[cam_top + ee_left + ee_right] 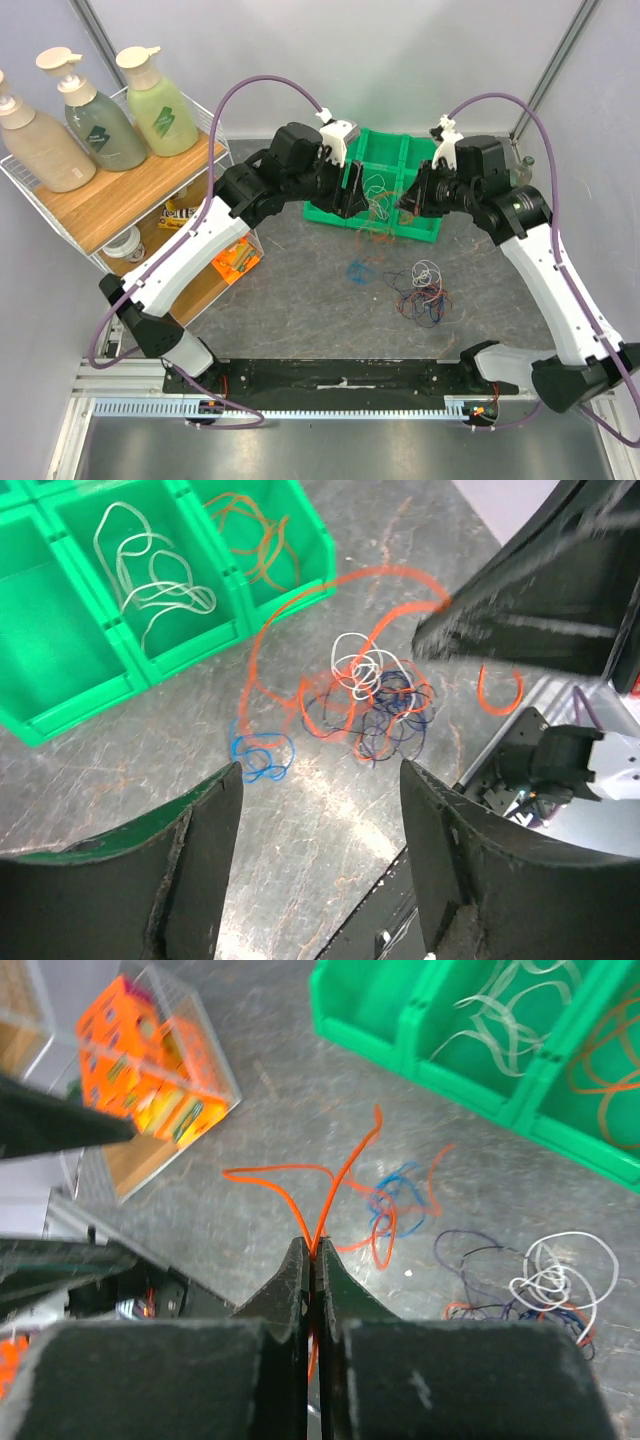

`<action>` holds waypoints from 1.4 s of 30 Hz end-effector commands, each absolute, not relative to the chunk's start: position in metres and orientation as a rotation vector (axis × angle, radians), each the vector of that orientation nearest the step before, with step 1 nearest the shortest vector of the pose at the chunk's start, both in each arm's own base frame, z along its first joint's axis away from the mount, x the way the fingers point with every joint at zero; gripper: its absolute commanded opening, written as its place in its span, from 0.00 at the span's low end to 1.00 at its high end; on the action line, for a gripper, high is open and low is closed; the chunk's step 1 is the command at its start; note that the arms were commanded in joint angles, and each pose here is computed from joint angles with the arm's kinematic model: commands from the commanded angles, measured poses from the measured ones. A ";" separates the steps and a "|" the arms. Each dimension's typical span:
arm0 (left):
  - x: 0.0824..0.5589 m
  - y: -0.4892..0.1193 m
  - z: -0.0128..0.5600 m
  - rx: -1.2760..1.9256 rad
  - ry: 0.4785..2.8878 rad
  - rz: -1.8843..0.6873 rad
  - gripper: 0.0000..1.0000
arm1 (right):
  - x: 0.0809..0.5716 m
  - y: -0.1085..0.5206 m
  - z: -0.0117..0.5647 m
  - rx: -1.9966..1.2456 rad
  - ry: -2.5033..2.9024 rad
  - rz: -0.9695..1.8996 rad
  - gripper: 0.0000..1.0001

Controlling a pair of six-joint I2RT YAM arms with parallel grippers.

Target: Untangle the cables

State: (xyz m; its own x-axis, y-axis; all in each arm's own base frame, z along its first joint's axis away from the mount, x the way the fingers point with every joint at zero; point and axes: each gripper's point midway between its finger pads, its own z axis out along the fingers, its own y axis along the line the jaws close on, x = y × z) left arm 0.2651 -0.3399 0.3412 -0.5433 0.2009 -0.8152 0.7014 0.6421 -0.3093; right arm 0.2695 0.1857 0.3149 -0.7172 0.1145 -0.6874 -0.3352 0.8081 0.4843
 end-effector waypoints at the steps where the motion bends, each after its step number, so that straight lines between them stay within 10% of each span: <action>1: 0.273 -0.326 0.349 0.617 2.116 -0.745 0.70 | 0.311 0.161 0.323 0.031 2.229 0.672 0.00; 26: 0.253 -0.310 0.370 0.686 1.985 -0.778 0.66 | 0.430 0.078 0.332 0.120 2.172 0.306 0.00; 42: 0.255 -0.311 0.365 0.702 1.987 -0.764 0.66 | 0.445 0.034 0.231 0.240 2.306 0.051 0.00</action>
State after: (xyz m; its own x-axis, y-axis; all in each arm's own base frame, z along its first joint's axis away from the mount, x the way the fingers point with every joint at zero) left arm 0.2517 -0.3072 0.3594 -0.5073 0.1796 -0.8429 0.6912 0.6689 -0.2735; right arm 0.4445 0.0510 0.2506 -0.6640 0.1865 -0.7241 0.0822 0.9807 0.1773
